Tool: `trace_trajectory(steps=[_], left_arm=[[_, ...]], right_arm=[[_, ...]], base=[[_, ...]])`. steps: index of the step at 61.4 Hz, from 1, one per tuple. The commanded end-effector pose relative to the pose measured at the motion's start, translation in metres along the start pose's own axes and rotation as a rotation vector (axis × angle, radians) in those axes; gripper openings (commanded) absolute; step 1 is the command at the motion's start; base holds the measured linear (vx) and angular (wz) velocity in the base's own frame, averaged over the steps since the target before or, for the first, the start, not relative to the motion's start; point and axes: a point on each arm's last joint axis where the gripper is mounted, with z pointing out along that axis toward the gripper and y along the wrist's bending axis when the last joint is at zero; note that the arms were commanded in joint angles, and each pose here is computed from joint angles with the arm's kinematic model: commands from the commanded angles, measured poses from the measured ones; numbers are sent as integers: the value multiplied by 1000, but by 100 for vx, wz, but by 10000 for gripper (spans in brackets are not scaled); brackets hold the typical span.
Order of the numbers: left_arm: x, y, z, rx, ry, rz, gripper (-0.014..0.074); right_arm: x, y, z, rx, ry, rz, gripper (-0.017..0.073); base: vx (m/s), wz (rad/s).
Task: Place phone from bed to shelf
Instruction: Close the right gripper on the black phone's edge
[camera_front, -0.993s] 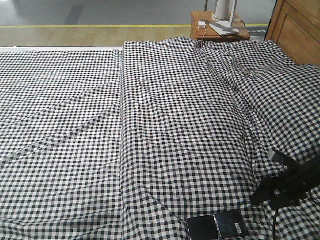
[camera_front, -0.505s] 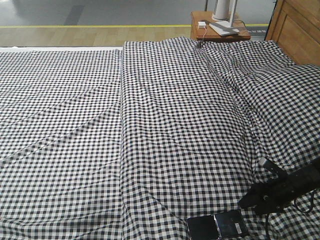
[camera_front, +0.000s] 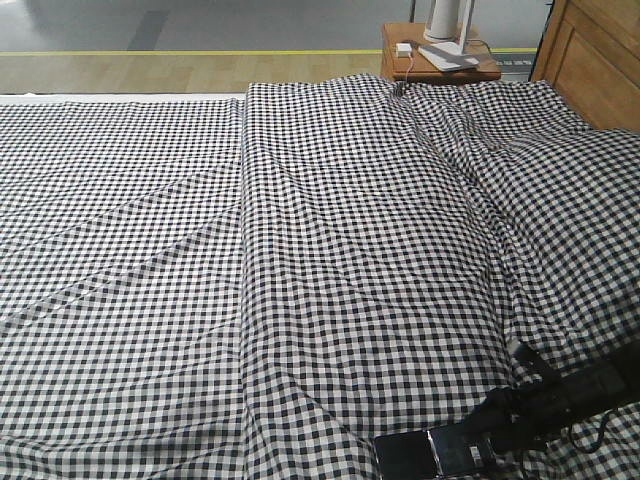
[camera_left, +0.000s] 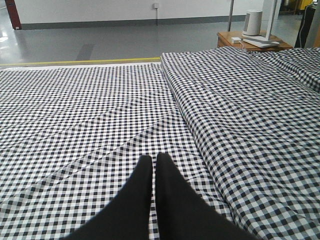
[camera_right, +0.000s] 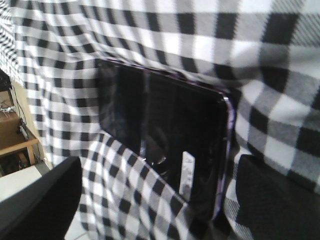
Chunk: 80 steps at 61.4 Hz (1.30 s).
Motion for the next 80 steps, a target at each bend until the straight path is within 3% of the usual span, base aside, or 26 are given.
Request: trace_trajectory(steps=[1,14,23,51,63,80], left_arm=[[-6,1,0,-5,-75,-10,1],[-6,1,0,-5,-75,-10,1],[-6,1,0,-5,-75,-10,1],[-6,1,0,-5,-75,-10,1],[-6,1,0,-5,-75,-10,1],[-6,1,0,-5,-75,-10,1]], right_arm=[[-10,11,-13,-41,-55,-38,589],[-10,7,-3,-92,-92,7,589],[-8,11,6,-147,-81,-2,589],[-9,15,14,-145,-54,-10,551],[-9,15,13,-145,-54,-11,384],[-8,15,13,-147,-53,-19,4]], base=[[0,0],[0,0],[0,0],[0,0],[0,0],[0,0]])
